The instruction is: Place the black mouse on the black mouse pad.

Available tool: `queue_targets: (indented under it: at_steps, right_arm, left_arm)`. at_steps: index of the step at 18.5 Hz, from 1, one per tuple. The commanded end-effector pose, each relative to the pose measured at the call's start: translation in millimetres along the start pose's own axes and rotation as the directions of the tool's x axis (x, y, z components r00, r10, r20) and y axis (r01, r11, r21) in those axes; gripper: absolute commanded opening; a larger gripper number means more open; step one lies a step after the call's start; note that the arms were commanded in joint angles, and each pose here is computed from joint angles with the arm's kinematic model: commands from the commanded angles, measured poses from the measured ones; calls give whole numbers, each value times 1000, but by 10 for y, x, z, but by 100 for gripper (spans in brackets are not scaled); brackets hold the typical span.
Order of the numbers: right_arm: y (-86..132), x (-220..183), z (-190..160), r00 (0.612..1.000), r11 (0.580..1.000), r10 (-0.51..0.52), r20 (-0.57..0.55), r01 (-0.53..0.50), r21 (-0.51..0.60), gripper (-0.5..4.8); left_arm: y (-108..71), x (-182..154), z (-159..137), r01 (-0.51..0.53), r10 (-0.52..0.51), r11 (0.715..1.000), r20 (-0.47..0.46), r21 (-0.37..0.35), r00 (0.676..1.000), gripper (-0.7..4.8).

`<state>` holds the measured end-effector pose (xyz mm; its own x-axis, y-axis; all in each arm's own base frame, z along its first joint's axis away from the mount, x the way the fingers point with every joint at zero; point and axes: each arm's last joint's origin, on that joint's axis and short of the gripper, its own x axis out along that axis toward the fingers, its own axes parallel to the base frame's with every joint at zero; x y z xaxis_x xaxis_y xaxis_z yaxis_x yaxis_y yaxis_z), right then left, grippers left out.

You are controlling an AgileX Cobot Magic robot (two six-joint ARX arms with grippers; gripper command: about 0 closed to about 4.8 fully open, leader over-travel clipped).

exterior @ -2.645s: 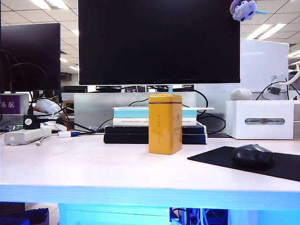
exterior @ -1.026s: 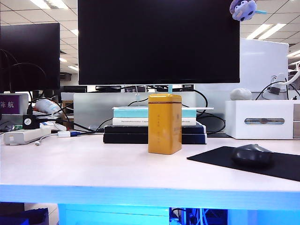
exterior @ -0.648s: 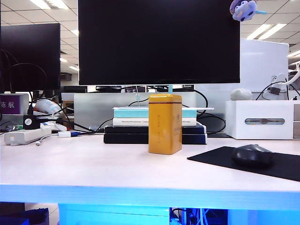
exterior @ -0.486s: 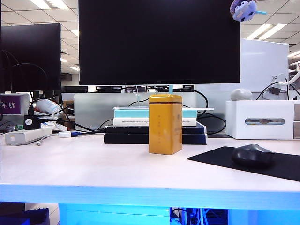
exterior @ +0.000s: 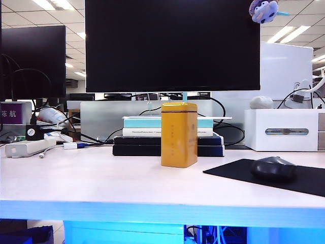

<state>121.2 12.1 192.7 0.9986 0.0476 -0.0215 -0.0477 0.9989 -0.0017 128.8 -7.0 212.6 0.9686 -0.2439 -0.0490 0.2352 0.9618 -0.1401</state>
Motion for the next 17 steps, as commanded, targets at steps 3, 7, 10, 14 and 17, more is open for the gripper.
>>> queue_targets:
  at_steps: [3,7,10,14,17]
  right_arm:
    - [-9,-130,-36,1000,1000,-4,-31,4,-3,-6]
    - [-14,-215,-112,1000,1000,-1,-21,1,-2,-6]
    - [-9,-247,-211,999,1000,23,-22,-23,-1,-6]
    - [-7,-268,-252,998,999,37,-52,-37,-6,-6]
    - [-4,-268,-275,996,999,47,-69,-48,-6,-6]
  left_arm:
    - [5,-103,-210,-7,7,998,-10,-60,1000,-6]
    - [-2,-169,-287,-7,6,999,-9,-47,1000,-6]
    - [-3,-208,-361,-9,8,999,-28,-32,1000,-6]
    - [1,-249,-473,-6,6,999,-9,-32,1000,-6]
    - [5,-275,-558,-7,7,999,-22,-34,1000,-6]
